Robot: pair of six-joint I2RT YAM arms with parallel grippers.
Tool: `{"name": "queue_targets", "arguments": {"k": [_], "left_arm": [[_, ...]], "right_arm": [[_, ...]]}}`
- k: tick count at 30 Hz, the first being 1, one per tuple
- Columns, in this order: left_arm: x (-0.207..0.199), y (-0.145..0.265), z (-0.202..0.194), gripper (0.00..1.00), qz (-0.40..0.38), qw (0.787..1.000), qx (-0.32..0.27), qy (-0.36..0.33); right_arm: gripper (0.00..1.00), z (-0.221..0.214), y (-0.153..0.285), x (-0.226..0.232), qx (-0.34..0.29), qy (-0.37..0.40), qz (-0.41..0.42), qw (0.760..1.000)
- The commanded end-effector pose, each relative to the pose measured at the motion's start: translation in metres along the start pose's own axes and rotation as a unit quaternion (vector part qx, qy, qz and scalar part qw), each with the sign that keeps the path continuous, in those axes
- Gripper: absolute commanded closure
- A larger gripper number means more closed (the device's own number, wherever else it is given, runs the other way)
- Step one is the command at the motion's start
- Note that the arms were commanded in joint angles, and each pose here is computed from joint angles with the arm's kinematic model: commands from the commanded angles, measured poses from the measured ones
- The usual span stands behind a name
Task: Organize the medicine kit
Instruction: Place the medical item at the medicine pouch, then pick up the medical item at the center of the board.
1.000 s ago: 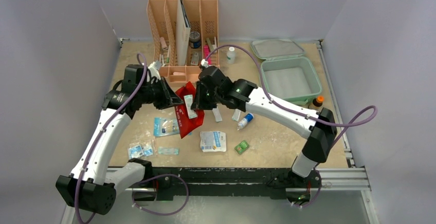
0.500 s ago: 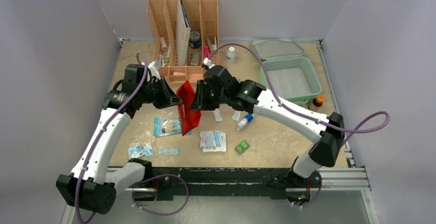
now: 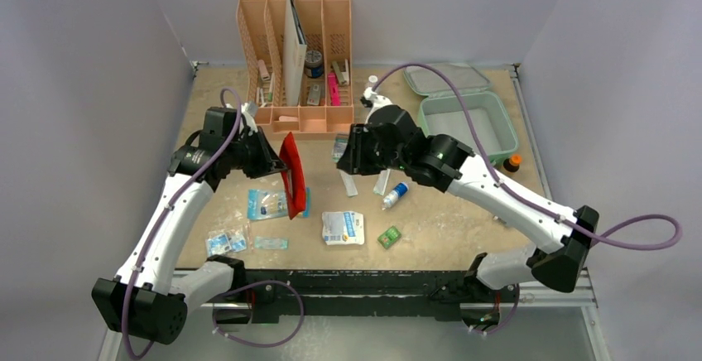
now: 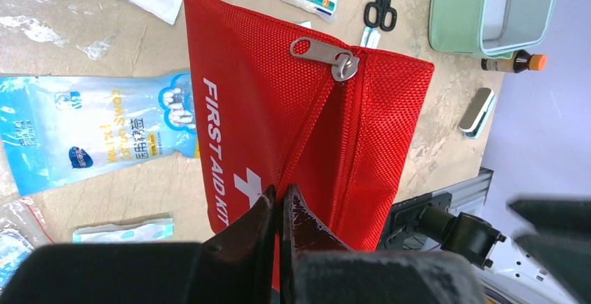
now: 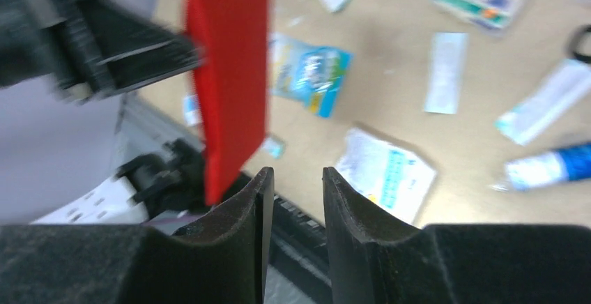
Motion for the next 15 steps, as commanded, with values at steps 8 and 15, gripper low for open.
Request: {"name": "queue_targets", "arguments": {"k": [8,15], "left_arm": [[-0.005,0.018,0.002,1.0,-0.006,0.999,-0.024,-0.039],[-0.009,0.025,0.001,1.0,-0.016,0.999,-0.027,-0.044]], "right_arm": [[0.63,-0.029,-0.033,-0.14,0.04,0.014,-0.257,0.966],[0.6,-0.046,-0.071,-0.166,0.094,-0.03,-0.333,0.938]]}}
Point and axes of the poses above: each gripper's point midway between its finger pads, its own y axis back along the fingers, its own x axis along the line the jaws close on, z = x × y, the point moved 4 cm from there along y, back along the fingers, and after that the axes turned 8 degrees about y, right-handed, at the moved point
